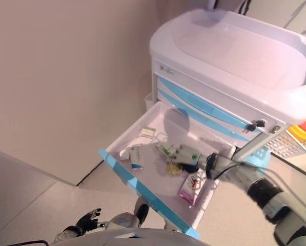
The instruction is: Open the drawer and pick up the medicine
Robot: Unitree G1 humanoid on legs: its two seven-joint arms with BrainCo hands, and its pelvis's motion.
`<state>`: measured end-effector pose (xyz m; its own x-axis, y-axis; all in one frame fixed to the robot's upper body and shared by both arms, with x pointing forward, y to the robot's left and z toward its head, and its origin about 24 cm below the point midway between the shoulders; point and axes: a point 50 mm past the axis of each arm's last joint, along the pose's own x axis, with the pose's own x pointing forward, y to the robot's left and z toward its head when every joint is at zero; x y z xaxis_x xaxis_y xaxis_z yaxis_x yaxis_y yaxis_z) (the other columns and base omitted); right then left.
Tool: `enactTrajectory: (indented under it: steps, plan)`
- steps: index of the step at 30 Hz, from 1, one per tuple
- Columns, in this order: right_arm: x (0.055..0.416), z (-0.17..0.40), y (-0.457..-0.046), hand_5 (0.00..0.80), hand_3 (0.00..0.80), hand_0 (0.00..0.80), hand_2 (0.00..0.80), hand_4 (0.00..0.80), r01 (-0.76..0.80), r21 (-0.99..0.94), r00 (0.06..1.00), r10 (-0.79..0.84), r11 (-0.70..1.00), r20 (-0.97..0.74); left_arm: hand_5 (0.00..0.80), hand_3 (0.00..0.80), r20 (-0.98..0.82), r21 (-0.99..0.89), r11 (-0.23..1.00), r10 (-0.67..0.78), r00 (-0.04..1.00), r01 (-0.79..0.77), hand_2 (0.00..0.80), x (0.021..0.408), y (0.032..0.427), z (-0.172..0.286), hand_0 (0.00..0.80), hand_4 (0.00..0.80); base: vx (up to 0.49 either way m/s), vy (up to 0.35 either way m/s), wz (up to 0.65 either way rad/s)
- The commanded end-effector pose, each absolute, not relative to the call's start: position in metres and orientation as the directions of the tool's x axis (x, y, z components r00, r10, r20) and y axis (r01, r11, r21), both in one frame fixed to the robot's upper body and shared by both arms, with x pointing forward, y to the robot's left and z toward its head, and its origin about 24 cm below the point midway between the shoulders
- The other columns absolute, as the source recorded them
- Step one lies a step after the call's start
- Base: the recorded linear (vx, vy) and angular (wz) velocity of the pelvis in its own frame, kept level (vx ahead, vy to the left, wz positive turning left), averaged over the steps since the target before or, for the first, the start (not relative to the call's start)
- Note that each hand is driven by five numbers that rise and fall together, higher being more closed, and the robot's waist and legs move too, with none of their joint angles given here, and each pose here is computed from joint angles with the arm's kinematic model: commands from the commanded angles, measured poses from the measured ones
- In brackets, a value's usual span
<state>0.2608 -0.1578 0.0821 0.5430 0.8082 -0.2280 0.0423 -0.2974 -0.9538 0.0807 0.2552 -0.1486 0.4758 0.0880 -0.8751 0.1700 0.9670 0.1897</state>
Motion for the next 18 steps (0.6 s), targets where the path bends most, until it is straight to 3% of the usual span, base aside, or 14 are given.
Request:
enactTrajectory:
  steps: [1, 4, 9, 14, 18]
  plan:
    - [0.272, 0.179, -0.147, 0.800, 0.800, 0.800, 0.800, 0.800, 0.207, -0.978, 0.534, 0.841, -0.028, 0.089, 0.000, 0.000, -0.861, 0.182, 0.976, 0.098, 0.499, 0.121, 0.000, 0.088, 0.256, -0.147, 0.000, 0.000, 0.015, 0.068, -0.17]
    - [0.278, 0.241, -0.160, 0.800, 0.800, 0.800, 0.800, 0.800, 0.367, -0.912, 0.541, 0.755, 0.184, 0.370, 0.000, 0.000, -0.868, 0.175, 0.979, 0.102, 0.486, 0.107, 0.000, 0.082, 0.254, -0.150, 0.000, 0.000, 0.023, 0.063, -0.21]
    - [0.294, 0.313, -0.193, 0.800, 0.800, 0.800, 0.800, 0.800, 0.592, -0.737, 0.531, 0.531, 0.325, 0.660, 0.000, 0.000, -0.878, 0.170, 0.978, 0.096, 0.469, 0.119, 0.000, 0.078, 0.253, -0.152, 0.000, 0.000, 0.026, 0.049, -0.08]
    - [0.307, 0.356, -0.229, 0.800, 0.800, 0.800, 0.800, 0.800, 0.736, -0.631, 0.548, 0.333, 0.245, 0.768, 0.000, 0.000, -0.880, 0.174, 0.977, 0.097, 0.465, 0.126, 0.000, 0.084, 0.257, -0.149, 0.000, 0.000, 0.029, 0.042, 0.04]
    - [0.319, 0.377, -0.261, 0.800, 0.800, 0.800, 0.800, 0.800, 0.761, -0.640, 0.617, 0.188, 0.102, 0.764, 0.000, 0.000, -0.884, 0.178, 0.974, 0.097, 0.457, 0.138, 0.000, 0.086, 0.260, -0.148, 0.000, 0.000, 0.038, 0.034, 0.13]
